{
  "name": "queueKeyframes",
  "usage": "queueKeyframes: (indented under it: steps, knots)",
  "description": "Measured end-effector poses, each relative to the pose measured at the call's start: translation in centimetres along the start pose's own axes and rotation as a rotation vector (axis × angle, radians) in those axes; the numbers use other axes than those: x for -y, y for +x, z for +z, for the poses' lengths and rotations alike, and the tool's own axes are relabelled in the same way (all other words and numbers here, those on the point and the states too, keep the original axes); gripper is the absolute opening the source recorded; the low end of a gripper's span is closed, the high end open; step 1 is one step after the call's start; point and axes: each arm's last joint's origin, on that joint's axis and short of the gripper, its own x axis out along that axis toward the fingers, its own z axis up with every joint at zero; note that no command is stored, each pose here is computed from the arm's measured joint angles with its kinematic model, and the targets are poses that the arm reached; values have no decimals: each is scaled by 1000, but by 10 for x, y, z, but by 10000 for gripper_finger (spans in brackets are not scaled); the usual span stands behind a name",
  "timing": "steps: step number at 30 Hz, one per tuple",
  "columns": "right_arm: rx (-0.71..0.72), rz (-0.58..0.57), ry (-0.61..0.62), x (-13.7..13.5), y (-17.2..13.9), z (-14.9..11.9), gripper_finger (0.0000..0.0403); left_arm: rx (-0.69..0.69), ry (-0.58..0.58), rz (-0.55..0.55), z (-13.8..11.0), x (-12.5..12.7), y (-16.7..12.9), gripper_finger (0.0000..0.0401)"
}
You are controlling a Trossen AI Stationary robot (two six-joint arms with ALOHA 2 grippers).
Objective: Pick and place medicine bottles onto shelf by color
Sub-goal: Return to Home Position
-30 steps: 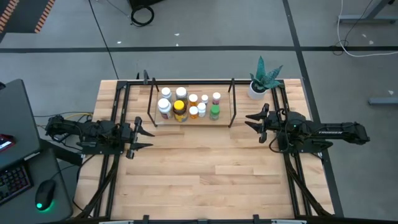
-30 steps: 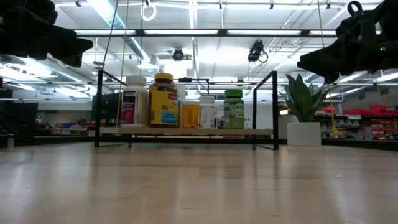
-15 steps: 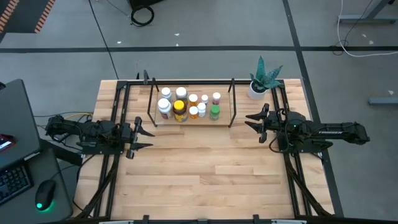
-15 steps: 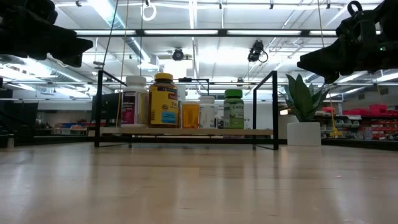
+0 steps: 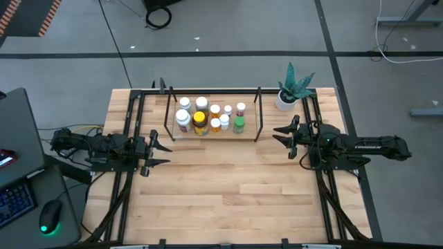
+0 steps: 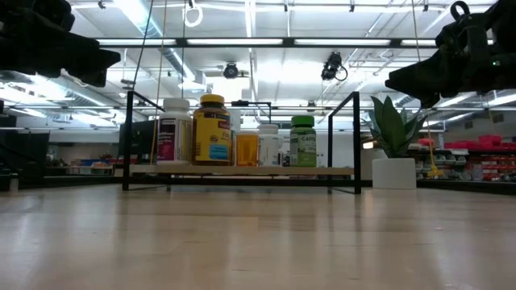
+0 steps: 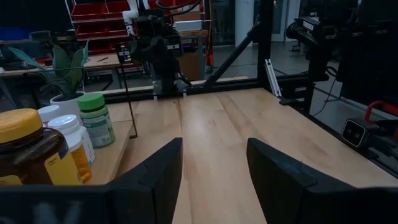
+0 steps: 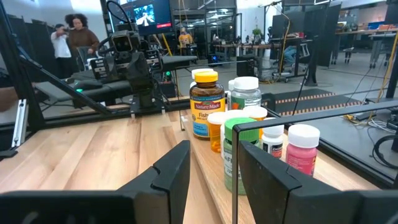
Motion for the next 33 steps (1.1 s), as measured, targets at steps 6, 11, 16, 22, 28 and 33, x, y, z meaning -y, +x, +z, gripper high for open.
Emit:
queueKeyframes:
  steps: [6, 11, 16, 22, 28, 33]
  knots:
    - [0, 0, 0, 0, 0, 0, 144, 0, 0, 0, 0, 0, 0, 184]
    - [-1, 0, 0, 0, 0, 0, 144, 0, 0, 0, 0, 0, 0, 188]
    - [0, 0, 0, 0, 0, 0, 144, 0, 0, 0, 0, 0, 0, 183]
    - [0, 0, 0, 0, 0, 0, 144, 0, 0, 0, 0, 0, 0, 184]
    - [0, 0, 0, 0, 0, 0, 144, 0, 0, 0, 0, 0, 0, 187]
    - [-1, 0, 0, 0, 0, 0, 144, 0, 0, 0, 0, 0, 0, 187]
